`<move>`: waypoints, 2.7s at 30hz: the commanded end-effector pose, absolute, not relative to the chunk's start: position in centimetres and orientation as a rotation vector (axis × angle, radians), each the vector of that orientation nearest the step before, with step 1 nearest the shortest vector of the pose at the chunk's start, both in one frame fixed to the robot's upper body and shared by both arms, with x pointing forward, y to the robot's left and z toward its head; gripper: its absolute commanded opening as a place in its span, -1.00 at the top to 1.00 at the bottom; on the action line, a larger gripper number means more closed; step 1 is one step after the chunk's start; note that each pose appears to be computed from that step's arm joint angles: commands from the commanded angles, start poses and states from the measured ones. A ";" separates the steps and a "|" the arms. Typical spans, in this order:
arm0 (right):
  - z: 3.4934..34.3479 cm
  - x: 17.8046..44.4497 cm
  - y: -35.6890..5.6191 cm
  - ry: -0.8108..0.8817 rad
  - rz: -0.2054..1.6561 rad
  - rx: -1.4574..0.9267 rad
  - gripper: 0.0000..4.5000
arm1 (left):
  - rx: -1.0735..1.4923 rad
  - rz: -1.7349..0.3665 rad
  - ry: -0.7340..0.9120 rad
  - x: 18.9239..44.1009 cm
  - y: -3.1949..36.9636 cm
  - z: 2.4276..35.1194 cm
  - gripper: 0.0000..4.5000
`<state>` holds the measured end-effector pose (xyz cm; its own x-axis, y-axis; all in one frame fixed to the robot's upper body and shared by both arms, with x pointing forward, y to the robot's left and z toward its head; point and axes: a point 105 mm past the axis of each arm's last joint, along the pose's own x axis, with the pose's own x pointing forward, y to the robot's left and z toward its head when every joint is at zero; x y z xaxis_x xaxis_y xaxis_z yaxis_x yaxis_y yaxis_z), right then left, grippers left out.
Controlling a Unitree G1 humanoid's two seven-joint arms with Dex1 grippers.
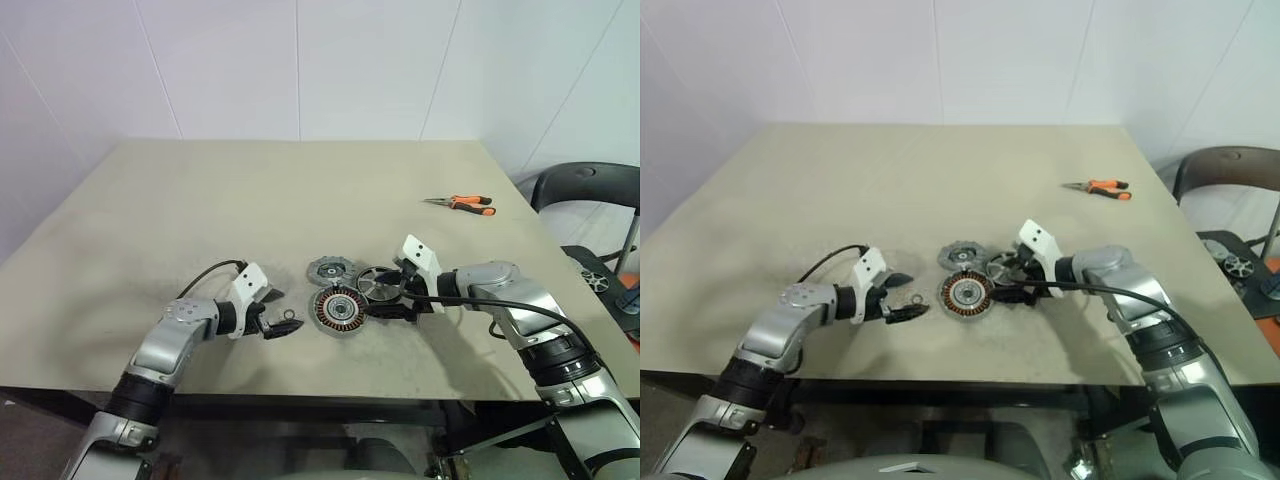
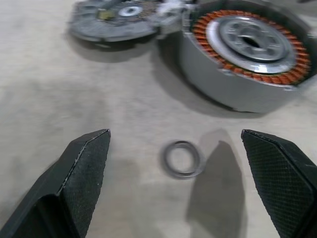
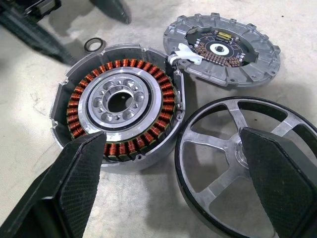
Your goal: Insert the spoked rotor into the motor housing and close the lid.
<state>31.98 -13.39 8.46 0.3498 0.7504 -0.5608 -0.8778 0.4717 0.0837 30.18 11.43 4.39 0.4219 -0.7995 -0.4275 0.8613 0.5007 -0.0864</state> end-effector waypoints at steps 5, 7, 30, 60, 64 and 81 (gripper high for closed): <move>8.4 32.0 -13.9 0.586 1.044 -0.257 -1.00 | 0.173 -1.050 0.476 30.0 11.5 4.0 -0.99; 8.4 32.0 -13.9 0.586 1.043 -0.257 -1.00 | 0.170 -1.036 0.480 30.2 11.7 3.8 -0.99; 8.2 31.9 -14.0 0.590 1.028 -0.257 -1.00 | 0.135 -0.883 0.602 31.8 13.2 1.2 -0.99; 8.2 32.0 -14.0 0.580 1.024 -0.262 -1.00 | 0.407 -0.917 0.490 31.8 14.5 2.2 -0.82; 8.2 32.0 -14.1 0.579 1.023 -0.262 -1.00 | 0.409 -0.920 0.493 31.7 14.2 2.0 -0.33; 8.2 32.6 -13.7 0.578 1.017 -0.268 -1.00 | 0.342 -0.968 0.538 30.8 14.4 2.1 0.32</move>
